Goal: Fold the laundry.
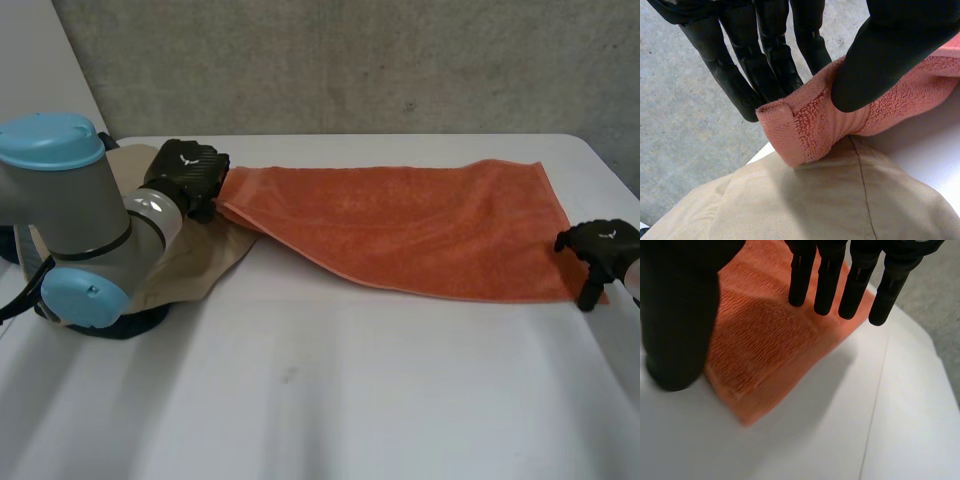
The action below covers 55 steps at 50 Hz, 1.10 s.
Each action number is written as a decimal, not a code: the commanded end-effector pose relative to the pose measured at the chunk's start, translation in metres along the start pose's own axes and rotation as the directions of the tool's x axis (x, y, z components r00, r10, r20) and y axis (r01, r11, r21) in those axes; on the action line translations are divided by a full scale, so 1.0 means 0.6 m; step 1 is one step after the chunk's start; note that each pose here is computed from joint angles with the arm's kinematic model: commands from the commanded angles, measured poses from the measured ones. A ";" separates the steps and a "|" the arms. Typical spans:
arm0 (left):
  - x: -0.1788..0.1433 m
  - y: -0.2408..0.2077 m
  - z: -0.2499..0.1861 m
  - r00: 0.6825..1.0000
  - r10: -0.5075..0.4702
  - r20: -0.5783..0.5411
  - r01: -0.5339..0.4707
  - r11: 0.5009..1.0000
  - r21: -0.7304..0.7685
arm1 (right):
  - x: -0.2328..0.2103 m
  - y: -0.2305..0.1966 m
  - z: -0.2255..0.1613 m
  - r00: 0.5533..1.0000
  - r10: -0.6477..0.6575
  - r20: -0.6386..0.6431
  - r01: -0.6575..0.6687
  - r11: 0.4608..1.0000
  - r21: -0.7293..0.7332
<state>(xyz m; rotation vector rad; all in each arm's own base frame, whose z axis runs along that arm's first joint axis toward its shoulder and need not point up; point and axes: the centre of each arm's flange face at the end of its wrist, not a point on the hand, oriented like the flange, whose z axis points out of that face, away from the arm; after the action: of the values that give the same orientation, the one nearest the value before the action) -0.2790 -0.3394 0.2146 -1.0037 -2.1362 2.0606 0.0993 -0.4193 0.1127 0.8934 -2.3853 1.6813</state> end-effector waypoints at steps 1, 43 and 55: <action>0.001 -0.001 -0.001 1.000 -0.001 -0.002 0.001 1.000 0.000 | 0.002 -0.014 0.014 1.000 -0.004 -0.025 0.004 1.000 0.025; 0.068 0.077 -0.187 0.884 -0.002 -0.467 -0.251 0.841 -0.479 | 0.066 -0.009 -0.200 0.957 -0.050 0.287 0.188 0.858 -0.477; 0.026 -0.013 -0.044 0.992 0.039 -0.123 -0.066 0.973 -0.223 | 0.080 -0.068 -0.100 0.990 -0.138 -0.014 0.134 0.980 -0.150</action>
<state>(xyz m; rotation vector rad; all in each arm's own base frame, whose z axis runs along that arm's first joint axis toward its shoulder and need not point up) -0.2604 -0.2554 0.1916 -1.4568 -2.4155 1.3670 0.0488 -0.3540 0.1879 1.0866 -2.5503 1.0992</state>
